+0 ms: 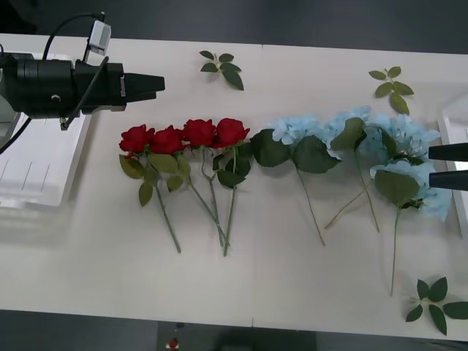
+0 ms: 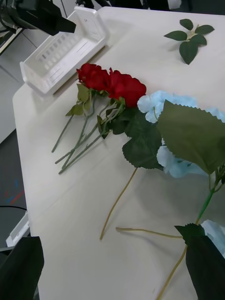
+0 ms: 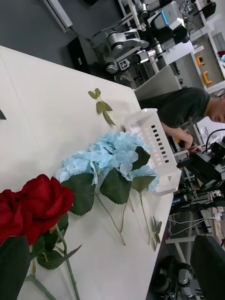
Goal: Put the red flowers into the right box and the blue flowers into the left box
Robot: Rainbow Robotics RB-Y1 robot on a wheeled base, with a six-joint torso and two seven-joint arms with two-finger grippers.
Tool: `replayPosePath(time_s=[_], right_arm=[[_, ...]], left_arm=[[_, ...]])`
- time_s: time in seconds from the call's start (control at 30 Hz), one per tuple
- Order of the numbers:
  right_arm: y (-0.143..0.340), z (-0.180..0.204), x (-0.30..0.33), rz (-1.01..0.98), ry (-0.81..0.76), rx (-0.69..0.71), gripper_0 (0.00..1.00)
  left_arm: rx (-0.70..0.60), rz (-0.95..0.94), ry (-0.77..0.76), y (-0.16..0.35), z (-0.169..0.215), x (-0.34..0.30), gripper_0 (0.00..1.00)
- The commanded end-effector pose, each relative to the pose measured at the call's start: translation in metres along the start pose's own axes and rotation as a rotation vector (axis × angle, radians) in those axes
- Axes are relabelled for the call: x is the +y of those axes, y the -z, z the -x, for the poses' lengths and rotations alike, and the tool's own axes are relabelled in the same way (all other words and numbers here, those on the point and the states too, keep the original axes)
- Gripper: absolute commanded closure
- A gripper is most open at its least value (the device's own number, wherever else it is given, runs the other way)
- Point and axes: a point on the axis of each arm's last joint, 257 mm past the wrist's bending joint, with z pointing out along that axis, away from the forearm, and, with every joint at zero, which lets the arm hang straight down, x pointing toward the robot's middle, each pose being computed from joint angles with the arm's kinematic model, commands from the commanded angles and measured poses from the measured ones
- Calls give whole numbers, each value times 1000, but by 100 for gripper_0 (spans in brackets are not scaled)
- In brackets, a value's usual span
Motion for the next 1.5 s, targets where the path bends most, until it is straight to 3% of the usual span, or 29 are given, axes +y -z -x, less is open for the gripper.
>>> replayPosePath(time_s=[0.03, 0.07, 0.1, 0.13, 0.37, 0.5, 0.6, 0.87, 0.9, 0.97, 1.23, 1.5], right_arm=[[-22, -47, 18, 49, -120, 0, 11], [-15, -40, 14, 35, -98, 7, 12], [-14, -43, 13, 27, -94, 20, 11], [-12, -38, 13, 24, -77, 22, 11], [17, -14, 35, 0, 58, 153, 11], [9, -10, 55, -44, -166, 199, 11], [0, -28, 71, -123, -406, 249, 11], [-19, -82, 85, -289, -620, 219, 11], [-20, -86, 85, -300, -633, 220, 11], [-20, -94, 83, -325, -650, 232, 0], [-8, -106, 56, -444, -582, 276, 0], [-3, -135, 26, -492, -657, 317, 0]], left_arm=[[9, -10, -52, 0, 7, -10, 0], [9, -10, -52, 0, 7, -10, 0], [61, -11, 69, -16, -55, 15, 0], [55, -10, 90, -16, -61, 19, 0], [36, -16, 80, -15, -47, 14, 0], [73, 47, 43, -5, -44, 25, 0], [144, 155, -18, 13, -45, 46, 0], [336, 451, -216, 84, -29, 81, 0], [365, 489, -227, 95, -27, 79, 0], [419, 543, -243, 110, -25, 74, 0], [633, 692, -184, 133, -59, 56, 0], [698, 737, -262, 104, -88, 76, 0]])
